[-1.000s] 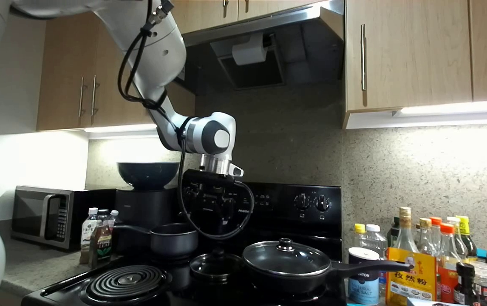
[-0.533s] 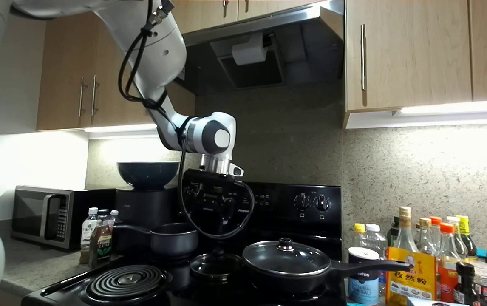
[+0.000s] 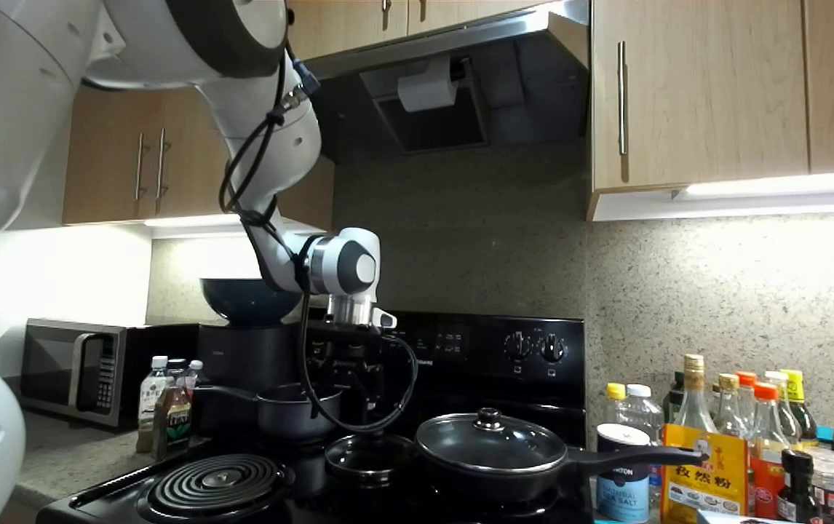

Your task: Put the lid on the pot

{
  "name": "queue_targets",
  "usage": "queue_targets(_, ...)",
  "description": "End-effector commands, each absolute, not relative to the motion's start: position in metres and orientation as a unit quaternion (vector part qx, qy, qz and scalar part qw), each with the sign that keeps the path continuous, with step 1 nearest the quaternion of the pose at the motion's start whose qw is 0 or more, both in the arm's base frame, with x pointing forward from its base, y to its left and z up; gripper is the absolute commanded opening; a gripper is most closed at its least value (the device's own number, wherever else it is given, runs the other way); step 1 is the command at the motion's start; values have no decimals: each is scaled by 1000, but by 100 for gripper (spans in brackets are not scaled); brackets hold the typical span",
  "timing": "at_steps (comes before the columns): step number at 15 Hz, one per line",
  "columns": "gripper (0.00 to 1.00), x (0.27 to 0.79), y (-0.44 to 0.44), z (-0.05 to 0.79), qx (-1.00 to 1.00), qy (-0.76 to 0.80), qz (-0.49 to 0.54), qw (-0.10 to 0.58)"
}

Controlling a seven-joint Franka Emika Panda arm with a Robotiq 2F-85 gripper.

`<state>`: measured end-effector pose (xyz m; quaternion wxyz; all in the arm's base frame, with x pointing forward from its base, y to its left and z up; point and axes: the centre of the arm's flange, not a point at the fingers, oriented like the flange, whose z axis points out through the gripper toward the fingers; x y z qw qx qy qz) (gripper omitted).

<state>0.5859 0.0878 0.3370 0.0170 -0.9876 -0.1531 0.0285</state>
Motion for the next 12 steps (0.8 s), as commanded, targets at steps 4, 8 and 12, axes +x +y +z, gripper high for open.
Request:
queue_targets(4, 100, 594, 96, 326, -986, -160, 33, 16)
queue_targets(8, 100, 603, 99, 322, -987, -156, 16, 14)
queue_targets(12, 100, 633, 109, 311, -989, -148, -10, 8)
